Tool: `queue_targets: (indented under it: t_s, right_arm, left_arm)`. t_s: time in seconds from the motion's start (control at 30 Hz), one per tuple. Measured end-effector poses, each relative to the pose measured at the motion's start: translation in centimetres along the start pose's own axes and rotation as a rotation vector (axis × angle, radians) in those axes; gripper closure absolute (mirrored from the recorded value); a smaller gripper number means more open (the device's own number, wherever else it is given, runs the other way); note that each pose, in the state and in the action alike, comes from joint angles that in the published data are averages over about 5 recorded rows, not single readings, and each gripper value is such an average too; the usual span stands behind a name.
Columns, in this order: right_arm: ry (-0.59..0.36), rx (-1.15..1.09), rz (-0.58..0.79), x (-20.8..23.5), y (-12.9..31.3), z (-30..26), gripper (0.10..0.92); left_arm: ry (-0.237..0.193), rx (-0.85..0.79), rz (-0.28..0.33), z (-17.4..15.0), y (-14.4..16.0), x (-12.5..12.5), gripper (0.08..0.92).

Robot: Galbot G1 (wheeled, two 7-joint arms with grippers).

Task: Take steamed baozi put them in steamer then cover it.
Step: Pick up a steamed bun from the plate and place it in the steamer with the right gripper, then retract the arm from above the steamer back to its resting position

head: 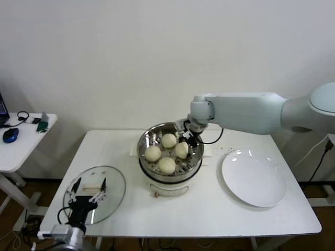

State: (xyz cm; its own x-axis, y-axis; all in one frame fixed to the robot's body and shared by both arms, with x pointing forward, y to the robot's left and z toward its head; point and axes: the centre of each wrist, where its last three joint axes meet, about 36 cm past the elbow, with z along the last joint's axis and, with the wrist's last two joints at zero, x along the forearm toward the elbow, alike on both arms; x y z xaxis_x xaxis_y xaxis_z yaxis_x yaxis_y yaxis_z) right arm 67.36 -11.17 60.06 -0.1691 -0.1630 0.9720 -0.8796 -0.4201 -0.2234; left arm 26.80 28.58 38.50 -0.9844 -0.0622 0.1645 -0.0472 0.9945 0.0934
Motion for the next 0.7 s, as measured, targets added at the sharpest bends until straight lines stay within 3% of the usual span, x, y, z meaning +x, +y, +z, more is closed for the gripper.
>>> queue_targets:
  t_s: [0.17,0.43,0.7]
  right_arm:
    - [-0.009,0.002,-0.004,-0.4,-0.2,-0.1,0.207]
    - [-0.057,-0.009,-0.012,1.6,-1.1,0.5,0.199]
    - [-0.207,-0.128,0.023,7.4,-1.7,3.4,0.200]
  left_arm:
    - [0.001,0.003,-0.001,0.0,-0.1,-0.1,0.177]
    - [0.004,0.007,-0.005,-0.1,-0.1,-0.2,0.177]
    - [0.009,0.014,-0.010,-0.4,-0.4,-0.4,0.177]
